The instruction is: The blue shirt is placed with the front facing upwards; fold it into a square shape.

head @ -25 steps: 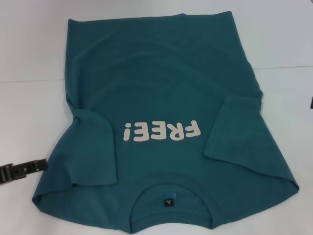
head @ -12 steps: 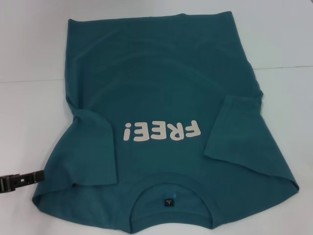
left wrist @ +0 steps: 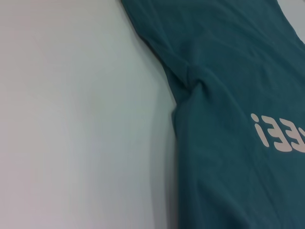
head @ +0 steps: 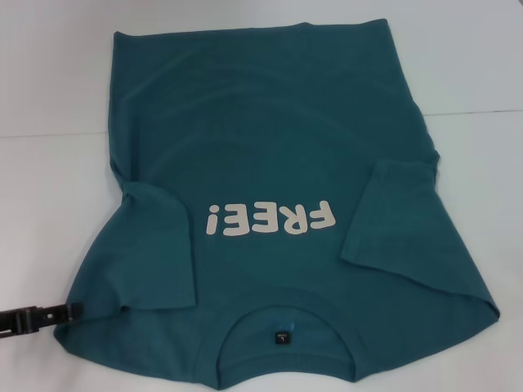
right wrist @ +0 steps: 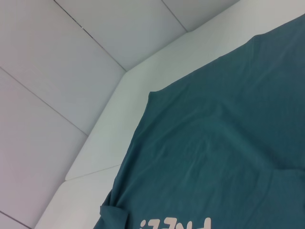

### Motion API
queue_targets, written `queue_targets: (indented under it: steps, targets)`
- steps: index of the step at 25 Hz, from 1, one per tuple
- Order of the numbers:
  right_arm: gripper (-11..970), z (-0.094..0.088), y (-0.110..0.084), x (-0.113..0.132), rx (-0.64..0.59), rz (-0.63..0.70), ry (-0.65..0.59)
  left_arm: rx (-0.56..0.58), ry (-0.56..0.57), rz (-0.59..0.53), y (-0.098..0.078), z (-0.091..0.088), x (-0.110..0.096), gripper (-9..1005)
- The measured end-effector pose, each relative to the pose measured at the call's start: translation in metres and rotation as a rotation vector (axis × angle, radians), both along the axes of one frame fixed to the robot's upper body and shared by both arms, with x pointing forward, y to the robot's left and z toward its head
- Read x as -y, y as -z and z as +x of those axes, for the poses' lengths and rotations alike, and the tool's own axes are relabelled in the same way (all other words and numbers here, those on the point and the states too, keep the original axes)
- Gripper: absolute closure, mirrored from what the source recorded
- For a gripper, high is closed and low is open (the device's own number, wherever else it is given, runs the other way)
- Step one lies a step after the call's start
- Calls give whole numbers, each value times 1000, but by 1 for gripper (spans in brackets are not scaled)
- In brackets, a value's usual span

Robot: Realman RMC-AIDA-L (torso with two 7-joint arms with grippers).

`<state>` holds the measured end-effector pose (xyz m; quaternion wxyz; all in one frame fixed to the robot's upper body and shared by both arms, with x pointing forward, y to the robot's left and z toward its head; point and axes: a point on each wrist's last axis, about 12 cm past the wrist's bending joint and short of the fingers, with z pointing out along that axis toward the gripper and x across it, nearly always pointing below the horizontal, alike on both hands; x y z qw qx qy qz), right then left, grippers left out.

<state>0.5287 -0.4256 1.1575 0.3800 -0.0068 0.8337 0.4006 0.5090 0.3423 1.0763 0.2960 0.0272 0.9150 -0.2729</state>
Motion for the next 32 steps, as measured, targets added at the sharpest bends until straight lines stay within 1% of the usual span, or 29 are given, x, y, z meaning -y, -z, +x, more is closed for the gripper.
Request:
queue_targets:
  steps: [8, 20, 25, 28, 29, 32]
  targets:
    - [114, 2, -1, 0, -1, -6, -2, -9, 20, 16, 7, 3, 4, 148]
    - [117, 3, 3, -2, -23, 2, -9, -31, 82, -8, 7, 3, 14, 155]
    - [118, 3, 2, -2, -24, 4, -9, -14, 106, 6, 7, 4, 15, 166]
    - [118, 3, 2, -2, -26, 8, -11, -9, 122, 17, 8, 8, 17, 173]
    - [118, 3, 2, -2, -26, 9, -10, -16, 124, 35, 11, 10, 18, 175]
    - [117, 2, 3, -2, -31, 15, -9, -21, 127, 57, 12, 13, 18, 335]
